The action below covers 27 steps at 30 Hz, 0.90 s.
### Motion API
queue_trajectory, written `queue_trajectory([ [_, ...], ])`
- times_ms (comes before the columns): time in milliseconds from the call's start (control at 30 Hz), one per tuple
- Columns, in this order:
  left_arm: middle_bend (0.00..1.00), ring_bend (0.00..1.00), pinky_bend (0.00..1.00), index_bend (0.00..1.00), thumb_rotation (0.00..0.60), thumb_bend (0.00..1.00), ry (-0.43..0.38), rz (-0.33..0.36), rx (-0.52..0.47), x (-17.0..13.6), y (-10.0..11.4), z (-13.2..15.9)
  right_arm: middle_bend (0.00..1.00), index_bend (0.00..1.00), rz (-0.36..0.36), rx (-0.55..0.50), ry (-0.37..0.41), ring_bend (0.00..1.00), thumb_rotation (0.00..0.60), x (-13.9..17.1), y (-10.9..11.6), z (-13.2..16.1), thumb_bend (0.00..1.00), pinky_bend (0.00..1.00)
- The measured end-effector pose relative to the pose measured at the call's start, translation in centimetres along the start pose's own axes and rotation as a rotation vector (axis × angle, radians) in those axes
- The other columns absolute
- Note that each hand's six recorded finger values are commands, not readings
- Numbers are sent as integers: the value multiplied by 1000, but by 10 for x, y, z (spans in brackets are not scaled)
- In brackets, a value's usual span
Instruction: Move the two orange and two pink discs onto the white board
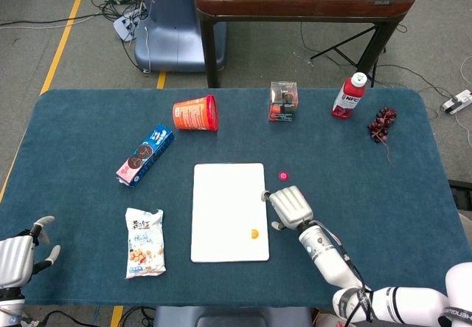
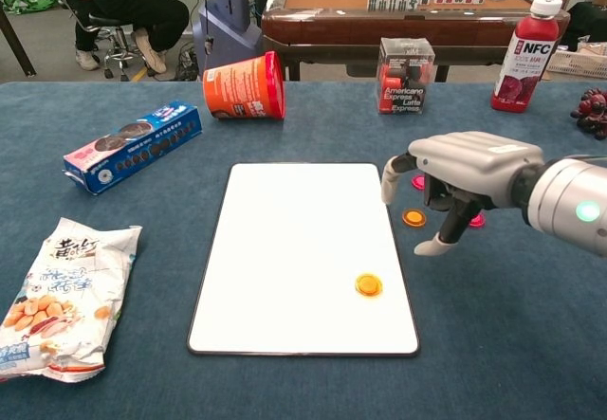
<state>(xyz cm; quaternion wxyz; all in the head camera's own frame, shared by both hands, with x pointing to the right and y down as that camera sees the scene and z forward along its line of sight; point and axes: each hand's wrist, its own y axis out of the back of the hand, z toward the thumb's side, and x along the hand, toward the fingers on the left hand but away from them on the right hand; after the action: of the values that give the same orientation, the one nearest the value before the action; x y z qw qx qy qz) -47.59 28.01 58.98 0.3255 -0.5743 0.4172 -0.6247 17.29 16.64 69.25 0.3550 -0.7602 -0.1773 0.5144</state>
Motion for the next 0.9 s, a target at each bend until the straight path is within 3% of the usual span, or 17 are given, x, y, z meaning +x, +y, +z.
queue_trajectory([
  [333, 575, 532, 734, 343, 600, 295, 7, -3, -4, -2, -2, -2, 1000, 335, 3, 26, -92, 1000, 600, -19, 7, -27, 163, 1000],
  [900, 575, 533, 734, 344, 600, 295, 19, -6, -11, -4, -4, -6, 1000, 370, 36, 29, -121, 1000, 600, -30, -5, -28, 166, 1000],
])
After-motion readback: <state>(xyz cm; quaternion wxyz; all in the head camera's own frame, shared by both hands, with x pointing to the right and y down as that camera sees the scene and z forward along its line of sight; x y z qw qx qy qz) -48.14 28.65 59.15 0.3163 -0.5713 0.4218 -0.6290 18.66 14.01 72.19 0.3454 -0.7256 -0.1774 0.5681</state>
